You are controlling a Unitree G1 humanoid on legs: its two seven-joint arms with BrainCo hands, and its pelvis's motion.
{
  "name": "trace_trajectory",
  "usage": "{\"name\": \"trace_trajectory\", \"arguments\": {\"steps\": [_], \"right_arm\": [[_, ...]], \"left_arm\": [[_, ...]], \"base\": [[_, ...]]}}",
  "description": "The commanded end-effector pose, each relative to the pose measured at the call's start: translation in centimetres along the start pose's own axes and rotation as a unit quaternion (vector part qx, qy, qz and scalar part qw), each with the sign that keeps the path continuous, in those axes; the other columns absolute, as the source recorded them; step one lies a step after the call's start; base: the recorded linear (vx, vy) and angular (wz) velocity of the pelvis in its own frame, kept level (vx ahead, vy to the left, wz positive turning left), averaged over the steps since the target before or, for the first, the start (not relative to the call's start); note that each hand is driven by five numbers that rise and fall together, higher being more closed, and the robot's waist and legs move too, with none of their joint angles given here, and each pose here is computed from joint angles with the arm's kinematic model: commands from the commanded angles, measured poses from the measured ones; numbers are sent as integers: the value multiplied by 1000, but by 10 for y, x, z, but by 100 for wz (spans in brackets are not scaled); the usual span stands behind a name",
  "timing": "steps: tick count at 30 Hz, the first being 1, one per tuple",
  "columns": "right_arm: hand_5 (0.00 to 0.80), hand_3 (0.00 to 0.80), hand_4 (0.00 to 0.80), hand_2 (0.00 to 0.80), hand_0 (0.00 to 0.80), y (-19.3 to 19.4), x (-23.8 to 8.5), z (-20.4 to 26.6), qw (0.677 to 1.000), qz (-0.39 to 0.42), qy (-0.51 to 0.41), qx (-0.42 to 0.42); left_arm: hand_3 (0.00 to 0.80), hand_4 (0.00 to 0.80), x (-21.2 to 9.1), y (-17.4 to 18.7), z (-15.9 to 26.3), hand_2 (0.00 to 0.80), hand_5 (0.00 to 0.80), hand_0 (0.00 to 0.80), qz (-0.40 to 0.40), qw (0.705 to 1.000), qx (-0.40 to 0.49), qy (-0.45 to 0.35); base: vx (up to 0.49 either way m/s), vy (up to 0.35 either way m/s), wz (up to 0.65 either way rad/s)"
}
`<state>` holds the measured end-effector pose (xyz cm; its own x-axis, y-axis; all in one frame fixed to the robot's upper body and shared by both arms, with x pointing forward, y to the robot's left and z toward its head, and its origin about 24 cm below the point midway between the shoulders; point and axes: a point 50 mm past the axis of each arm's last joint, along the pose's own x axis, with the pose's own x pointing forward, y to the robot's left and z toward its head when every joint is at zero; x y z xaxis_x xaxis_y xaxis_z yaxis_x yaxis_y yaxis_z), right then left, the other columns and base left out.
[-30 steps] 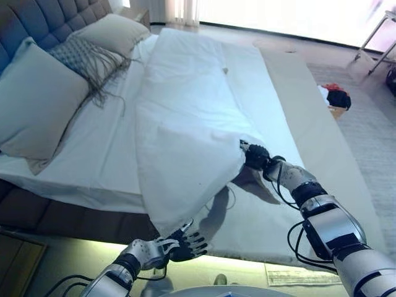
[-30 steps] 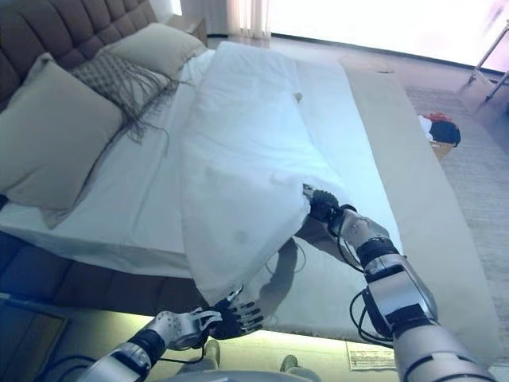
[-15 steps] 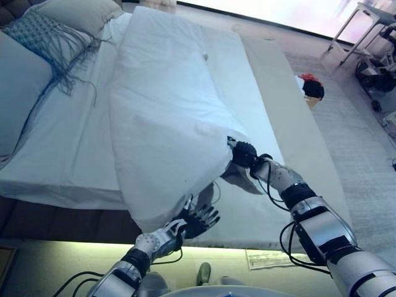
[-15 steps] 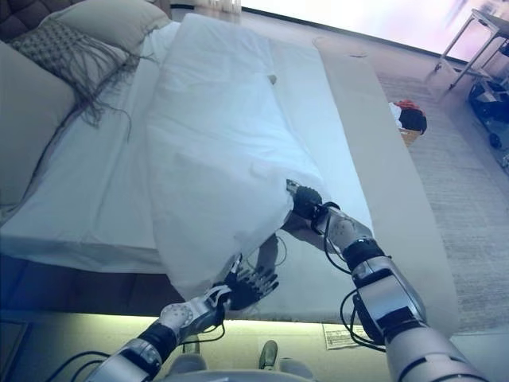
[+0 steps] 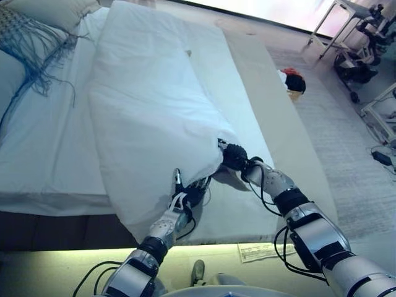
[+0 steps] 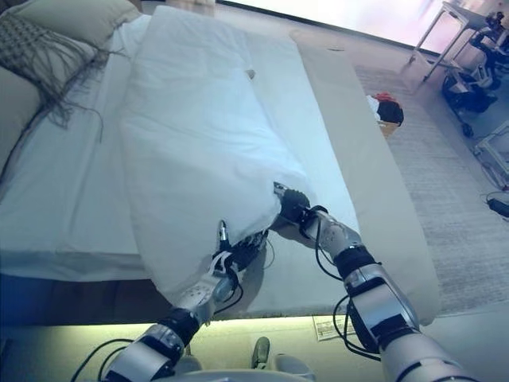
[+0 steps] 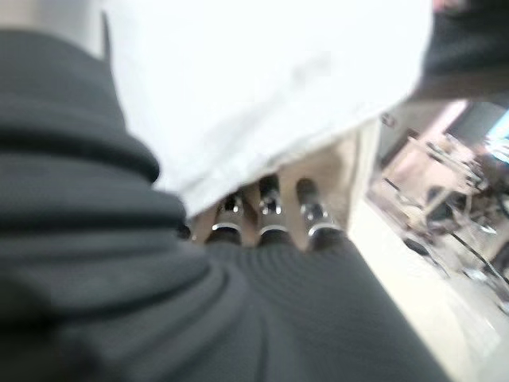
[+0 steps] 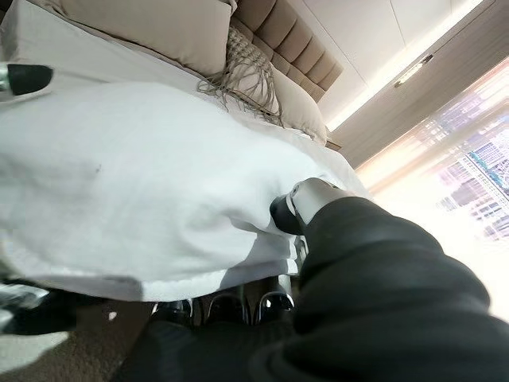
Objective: Make the bed neatly
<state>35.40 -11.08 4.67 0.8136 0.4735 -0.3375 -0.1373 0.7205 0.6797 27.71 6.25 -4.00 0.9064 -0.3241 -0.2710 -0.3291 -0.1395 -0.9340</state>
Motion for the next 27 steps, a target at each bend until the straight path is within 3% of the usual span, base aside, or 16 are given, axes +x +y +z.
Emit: {"name": "trace_trajectory", "arguments": {"steps": [1, 13, 14, 15, 16, 27], "right_arm": [[800, 800, 800, 800, 800, 23, -3, 30, 997, 63, -53, 6], [800, 800, 800, 800, 800, 25, 0, 28, 997, 66, -39, -6], [800, 800, 800, 800, 800, 24, 0, 28, 997, 65, -40, -6], [800, 800, 800, 800, 800, 23, 0, 28, 997, 64, -40, -7], [800, 800, 800, 800, 800, 23, 0, 28, 997, 63, -40, -8], [800, 800, 800, 800, 800, 9, -2, 24, 999, 33, -24, -14]], "left_arm": [[0, 0, 24, -43, -47, 0, 0, 0, -79, 995, -15, 54], [0, 0, 27, -59, -70, 0, 0, 0, -127, 989, -5, 79], [129, 129, 27, -61, -70, 129, 129, 129, -130, 988, -4, 78], [558, 558, 27, -62, -70, 558, 558, 558, -131, 988, -2, 76], [800, 800, 27, -64, -70, 800, 800, 800, -133, 988, -1, 73], [800, 800, 27, -69, -58, 800, 800, 800, -144, 988, -2, 50]], "base": [[-1, -5, -11], [-8, 12, 0], [0, 0, 0], [0, 0, 0], [0, 0, 0], [18, 40, 2]]}}
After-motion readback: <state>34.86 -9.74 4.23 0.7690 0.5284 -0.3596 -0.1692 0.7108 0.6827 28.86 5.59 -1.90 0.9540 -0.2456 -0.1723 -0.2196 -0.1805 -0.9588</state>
